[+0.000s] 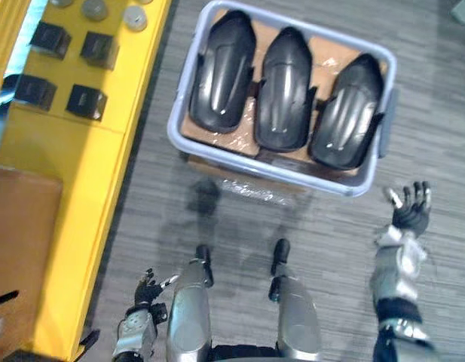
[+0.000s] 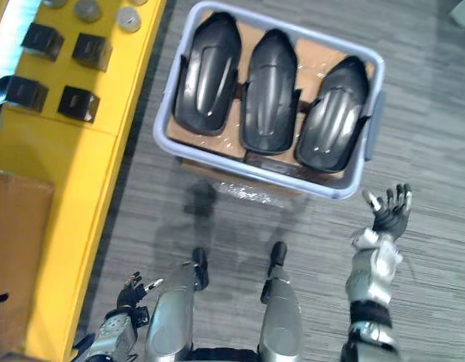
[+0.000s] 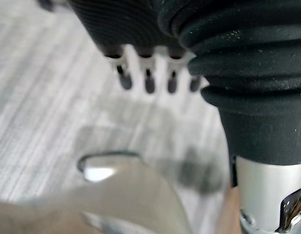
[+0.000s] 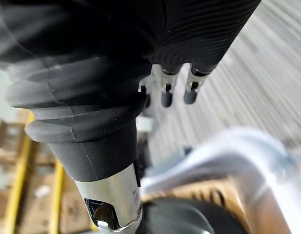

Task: Walk over and take plastic housings, then place them on the shelf

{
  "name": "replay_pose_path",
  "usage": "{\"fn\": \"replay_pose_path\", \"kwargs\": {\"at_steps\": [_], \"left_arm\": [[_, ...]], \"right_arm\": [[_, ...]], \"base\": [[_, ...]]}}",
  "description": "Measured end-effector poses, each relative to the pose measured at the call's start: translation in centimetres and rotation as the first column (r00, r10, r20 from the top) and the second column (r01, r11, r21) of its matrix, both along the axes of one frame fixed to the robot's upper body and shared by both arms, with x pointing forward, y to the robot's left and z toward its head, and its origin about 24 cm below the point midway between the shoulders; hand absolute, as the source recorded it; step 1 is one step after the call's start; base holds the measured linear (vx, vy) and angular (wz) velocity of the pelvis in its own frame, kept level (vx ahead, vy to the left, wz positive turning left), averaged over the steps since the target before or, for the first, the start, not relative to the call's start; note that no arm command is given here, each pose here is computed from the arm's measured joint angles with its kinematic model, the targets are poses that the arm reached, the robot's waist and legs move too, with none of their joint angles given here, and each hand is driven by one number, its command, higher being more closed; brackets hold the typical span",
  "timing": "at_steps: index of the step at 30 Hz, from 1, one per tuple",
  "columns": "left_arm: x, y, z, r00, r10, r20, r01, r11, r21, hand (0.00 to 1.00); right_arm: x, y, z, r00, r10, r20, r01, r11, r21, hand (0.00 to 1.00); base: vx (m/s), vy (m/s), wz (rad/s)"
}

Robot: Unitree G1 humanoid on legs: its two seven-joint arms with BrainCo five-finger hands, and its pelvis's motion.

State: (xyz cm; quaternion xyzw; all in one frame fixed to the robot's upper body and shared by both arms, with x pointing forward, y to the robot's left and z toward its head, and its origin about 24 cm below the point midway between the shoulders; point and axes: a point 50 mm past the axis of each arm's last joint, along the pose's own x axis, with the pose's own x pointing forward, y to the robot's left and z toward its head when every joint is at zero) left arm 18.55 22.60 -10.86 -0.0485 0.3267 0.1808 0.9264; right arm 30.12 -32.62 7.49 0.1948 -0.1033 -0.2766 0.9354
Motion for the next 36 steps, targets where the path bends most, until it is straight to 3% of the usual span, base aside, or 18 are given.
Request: {"fn": "replay_pose_path", "kwargs": {"at_steps": [11,16,26,36], "left_arm": [[-0.4,-2.3,-0.9,0.999,-0.027,-0.019,0.026,0.997,-0.073,0.00],[-0.6,-3.8,-1.5,0.998,-0.040,-0.041,0.034,0.992,-0.125,0.00],[-0.7,-5.3,-1.7,0.998,-0.056,-0.035,0.048,0.981,-0.188,0.00],[0.4,-6.9,-1.0,0.999,-0.043,0.032,0.050,0.963,-0.265,0.00]], "right_arm": [[2.7,-4.7,9.9,0.994,-0.106,0.034,0.111,0.979,-0.171,0.00],[3.0,-6.1,13.1,0.959,-0.282,-0.024,0.276,0.949,-0.151,0.00],[2.7,-7.5,16.6,0.939,-0.333,-0.089,0.303,0.920,-0.250,0.00],[3.7,-6.3,16.9,0.937,-0.293,-0.189,0.214,0.912,-0.350,0.00]], "base": [[-0.08,0.039,0.04],[-0.04,-0.025,0.07],[-0.03,-0.027,0.10],[-0.02,-0.028,0.06]]}}
